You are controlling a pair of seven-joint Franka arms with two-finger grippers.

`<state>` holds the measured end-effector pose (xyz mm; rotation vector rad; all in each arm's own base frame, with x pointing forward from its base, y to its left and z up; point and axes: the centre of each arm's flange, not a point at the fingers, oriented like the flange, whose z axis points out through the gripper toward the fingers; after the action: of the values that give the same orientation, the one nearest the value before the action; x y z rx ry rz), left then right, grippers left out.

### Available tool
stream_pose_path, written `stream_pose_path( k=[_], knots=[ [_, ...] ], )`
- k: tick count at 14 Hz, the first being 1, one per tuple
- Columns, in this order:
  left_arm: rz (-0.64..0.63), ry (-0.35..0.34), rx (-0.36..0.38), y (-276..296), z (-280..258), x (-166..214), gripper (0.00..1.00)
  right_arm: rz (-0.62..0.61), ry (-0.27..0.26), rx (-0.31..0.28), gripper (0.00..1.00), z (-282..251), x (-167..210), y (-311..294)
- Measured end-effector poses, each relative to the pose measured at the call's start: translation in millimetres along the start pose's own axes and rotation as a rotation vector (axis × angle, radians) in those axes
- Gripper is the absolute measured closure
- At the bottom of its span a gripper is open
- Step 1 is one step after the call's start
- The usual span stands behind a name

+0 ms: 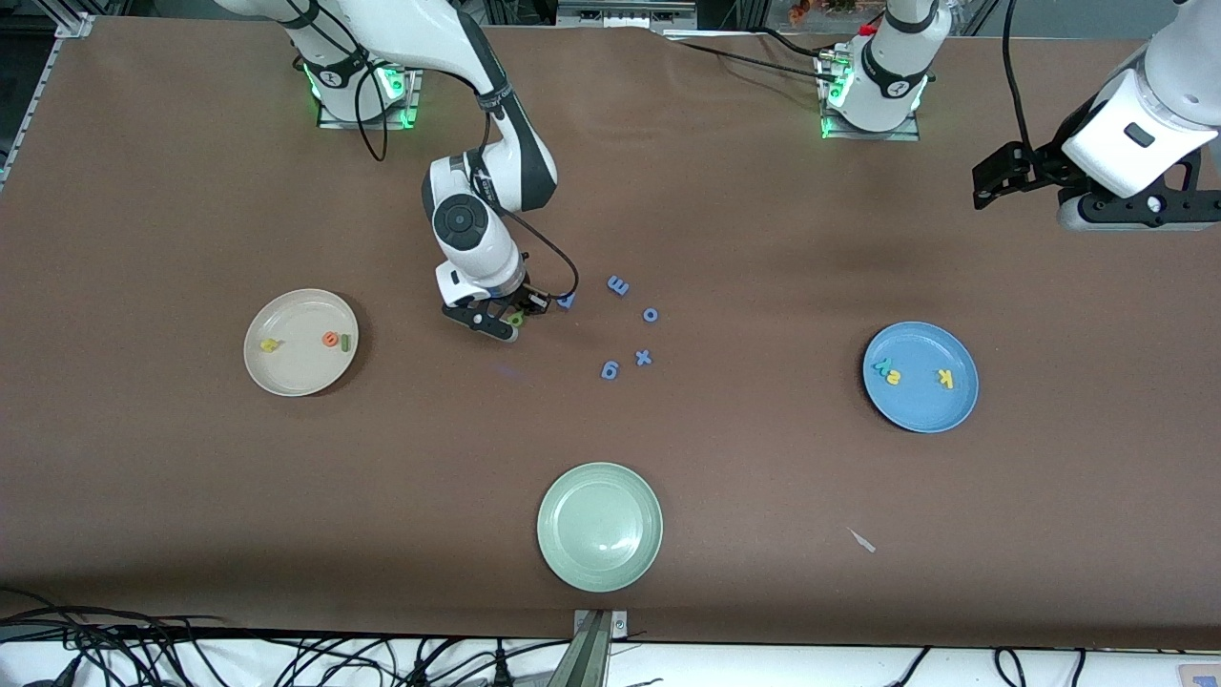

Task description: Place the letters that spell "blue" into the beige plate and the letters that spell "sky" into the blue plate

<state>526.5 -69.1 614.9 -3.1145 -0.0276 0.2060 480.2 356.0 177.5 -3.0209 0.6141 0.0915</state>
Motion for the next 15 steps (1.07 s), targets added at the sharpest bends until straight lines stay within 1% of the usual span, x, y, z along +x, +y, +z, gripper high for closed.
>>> stream_pose_path(
  k=[1,2,3,4,6,11,12,14,15],
  knots=[
    [0.000,0.000,0.000,0.0,0.1,0.0,0.00,0.000,0.000,0.000,0.89,0.0,0.0,0.0],
    [0.000,0.000,0.000,0.0,0.1,0.0,0.00,0.000,0.001,0.001,0.93,0.1,0.3,0.0],
    [0.000,-0.001,0.000,0.0,0.1,0.0,0.00,0.000,0.001,0.001,0.94,0.2,0.5,0.1],
    [0.000,-0.002,0.000,0.0,0.2,-0.1,0.00,0.001,0.002,0.001,0.97,0.2,0.6,0.2],
    [0.000,-0.002,0.000,-0.1,0.2,-0.1,0.00,0.000,0.003,0.003,0.99,-0.4,1.2,-0.7],
    [0.000,-0.003,0.000,-0.1,0.4,-0.2,0.00,-0.001,0.006,0.013,0.99,-6.5,7.6,-4.7],
    [0.000,-0.003,0.000,-0.1,0.5,-0.2,0.00,0.002,-0.004,0.011,0.92,-9.7,10.7,-6.0],
    [0.000,-0.004,0.000,-0.1,0.5,-0.2,0.00,0.006,-0.020,0.005,0.75,-21.3,24.2,-6.7],
    [0.000,-0.004,0.000,-0.1,0.5,-0.2,0.00,0.003,-0.022,0.005,0.63,-27.0,32.2,-5.5]
  ],
)
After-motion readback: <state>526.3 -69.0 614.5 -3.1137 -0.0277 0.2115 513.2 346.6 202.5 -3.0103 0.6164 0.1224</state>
